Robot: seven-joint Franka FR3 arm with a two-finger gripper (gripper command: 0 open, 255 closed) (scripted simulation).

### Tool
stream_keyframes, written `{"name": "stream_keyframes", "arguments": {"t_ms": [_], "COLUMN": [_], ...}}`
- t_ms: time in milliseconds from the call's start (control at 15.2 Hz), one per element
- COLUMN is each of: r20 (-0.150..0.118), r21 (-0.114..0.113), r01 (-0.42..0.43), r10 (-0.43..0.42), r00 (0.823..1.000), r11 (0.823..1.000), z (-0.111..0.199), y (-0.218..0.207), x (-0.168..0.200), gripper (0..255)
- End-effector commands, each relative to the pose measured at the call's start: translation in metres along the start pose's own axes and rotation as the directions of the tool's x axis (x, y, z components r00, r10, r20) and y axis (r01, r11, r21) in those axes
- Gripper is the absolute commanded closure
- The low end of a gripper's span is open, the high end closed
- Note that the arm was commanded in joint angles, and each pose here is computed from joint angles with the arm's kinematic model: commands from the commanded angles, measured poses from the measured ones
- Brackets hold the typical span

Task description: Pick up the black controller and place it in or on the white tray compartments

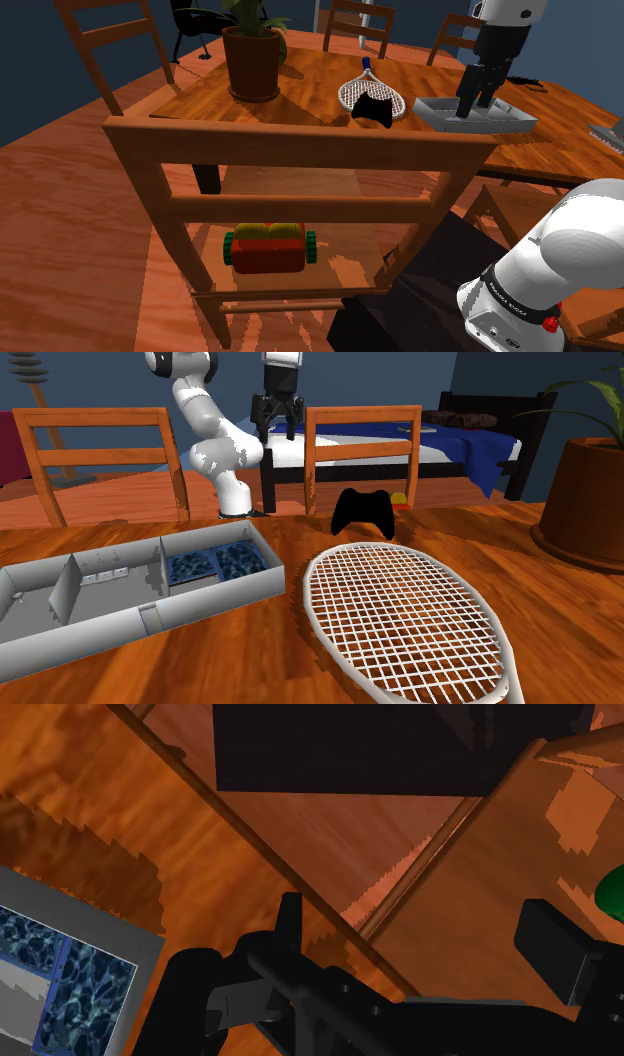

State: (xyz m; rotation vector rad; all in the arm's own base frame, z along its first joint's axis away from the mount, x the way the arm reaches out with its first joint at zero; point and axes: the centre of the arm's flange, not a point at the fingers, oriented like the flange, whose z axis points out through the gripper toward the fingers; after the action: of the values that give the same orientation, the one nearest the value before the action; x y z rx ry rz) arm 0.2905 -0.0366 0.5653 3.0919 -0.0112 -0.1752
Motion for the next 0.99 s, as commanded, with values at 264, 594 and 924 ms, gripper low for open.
{"name": "stream_keyframes", "arguments": {"t_ms": [264, 594, 924], "r20": [-0.008, -0.017, -0.026], "r21": [0.008, 0.018, 0.029], "r01": [-0.017, -0.038, -0.059], "r10": [0.017, 0.038, 0.06], "r00": [1.0, 0.999, 0.998], "r11": [1.0, 0.999, 0.998], "z": [0.006, 0.012, 0.018], "y": [-0.002, -0.004, -0.004], "x": [0.051, 0.115, 0.179], "gripper": [0, 0, 0]}}
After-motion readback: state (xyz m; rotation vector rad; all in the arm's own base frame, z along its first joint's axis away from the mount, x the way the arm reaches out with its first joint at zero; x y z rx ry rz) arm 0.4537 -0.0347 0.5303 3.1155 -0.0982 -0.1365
